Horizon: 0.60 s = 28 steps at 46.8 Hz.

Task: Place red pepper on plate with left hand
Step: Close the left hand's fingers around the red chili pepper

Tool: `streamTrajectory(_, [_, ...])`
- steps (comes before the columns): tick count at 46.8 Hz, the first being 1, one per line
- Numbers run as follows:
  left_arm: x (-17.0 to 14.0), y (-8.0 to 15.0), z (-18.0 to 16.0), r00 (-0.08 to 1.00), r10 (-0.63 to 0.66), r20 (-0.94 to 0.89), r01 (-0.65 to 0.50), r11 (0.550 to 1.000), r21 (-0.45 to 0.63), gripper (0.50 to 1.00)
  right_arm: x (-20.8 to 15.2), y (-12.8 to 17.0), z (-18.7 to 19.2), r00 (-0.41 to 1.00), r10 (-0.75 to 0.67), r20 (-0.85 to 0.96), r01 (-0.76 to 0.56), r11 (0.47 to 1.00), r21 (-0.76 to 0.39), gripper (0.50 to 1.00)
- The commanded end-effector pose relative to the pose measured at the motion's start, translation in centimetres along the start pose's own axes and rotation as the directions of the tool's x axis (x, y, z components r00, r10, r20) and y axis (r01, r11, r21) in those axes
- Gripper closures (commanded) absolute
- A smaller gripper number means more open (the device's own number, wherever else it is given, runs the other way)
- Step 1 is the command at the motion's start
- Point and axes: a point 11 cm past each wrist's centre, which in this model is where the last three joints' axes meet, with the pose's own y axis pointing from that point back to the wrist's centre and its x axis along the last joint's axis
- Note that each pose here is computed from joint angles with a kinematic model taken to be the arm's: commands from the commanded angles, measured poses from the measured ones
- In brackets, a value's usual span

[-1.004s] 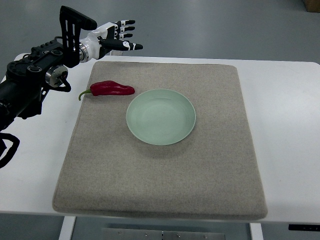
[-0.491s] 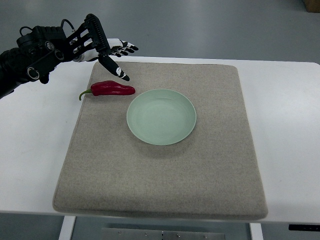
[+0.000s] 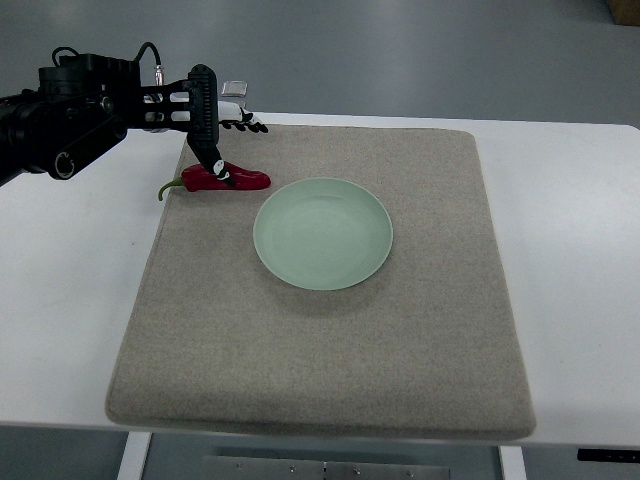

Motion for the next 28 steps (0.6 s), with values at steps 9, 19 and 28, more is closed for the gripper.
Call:
streamTrajectory(9, [-0.7,-0.1,-0.3,0.999,-0.028,0.042,0.028,1.0,0.012,0.523,0.0,0.0,0.0,1.0,-0.001,0.0,0.001,1.0,0.0,0.568])
streamTrajectory(19, [-1.0,-0.2,-0.3,0.999,-0.032,0.04,0.032,0.999,-0.002,0.516,0.0,0.0,0.0,1.0,-0.001,0.0,0.001,1.0,0.0,0.568])
streamTrajectory(28, [-1.4,-0.2,-0.8,0.998,-0.043,0.044,0.043,0.999,0.015,0.525,0.0,0.0,0.0,1.0,-0.001,0.0,0.001,1.0,0.0,0.568])
